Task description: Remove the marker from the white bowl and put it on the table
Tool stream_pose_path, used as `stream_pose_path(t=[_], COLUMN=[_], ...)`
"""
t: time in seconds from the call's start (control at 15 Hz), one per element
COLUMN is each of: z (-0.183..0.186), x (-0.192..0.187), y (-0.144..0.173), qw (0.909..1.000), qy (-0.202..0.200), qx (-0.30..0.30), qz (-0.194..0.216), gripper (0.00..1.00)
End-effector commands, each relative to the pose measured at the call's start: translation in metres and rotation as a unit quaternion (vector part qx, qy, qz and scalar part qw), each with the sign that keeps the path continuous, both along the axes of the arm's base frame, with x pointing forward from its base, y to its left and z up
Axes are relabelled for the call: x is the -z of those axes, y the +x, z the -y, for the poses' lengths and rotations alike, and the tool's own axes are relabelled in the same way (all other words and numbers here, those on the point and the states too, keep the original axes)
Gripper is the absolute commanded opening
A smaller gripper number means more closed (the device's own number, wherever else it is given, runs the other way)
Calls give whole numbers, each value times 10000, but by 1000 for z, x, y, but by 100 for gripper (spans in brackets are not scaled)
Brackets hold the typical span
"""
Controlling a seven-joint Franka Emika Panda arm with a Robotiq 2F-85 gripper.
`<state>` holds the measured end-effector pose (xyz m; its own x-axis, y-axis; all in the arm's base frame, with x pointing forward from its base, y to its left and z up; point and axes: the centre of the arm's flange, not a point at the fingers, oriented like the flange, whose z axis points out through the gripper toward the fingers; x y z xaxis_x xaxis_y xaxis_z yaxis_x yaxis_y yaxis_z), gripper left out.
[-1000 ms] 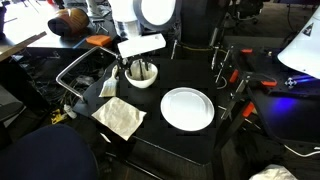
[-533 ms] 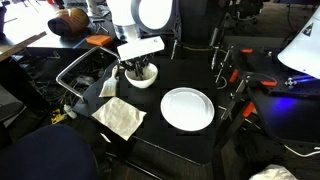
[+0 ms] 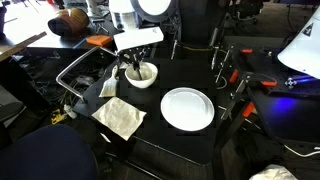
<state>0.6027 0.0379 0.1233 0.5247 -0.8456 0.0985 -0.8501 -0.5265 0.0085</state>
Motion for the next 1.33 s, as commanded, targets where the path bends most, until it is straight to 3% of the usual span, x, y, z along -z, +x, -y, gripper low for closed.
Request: stream_pose_path(t=[0.0, 0.33, 0.6, 0.93, 1.27], z=[7, 32, 55, 85, 104], x=[-50, -89, -95, -72, -38], y=[-28, -66, -103, -131, -136], qw=[9998, 9977, 9919, 9782, 9649], qy=[18, 267, 601, 1029, 1393], qx=[163, 584, 1113, 1789, 2164], qz=[92, 223, 98, -218, -525], gripper=[3, 3, 3, 3, 3])
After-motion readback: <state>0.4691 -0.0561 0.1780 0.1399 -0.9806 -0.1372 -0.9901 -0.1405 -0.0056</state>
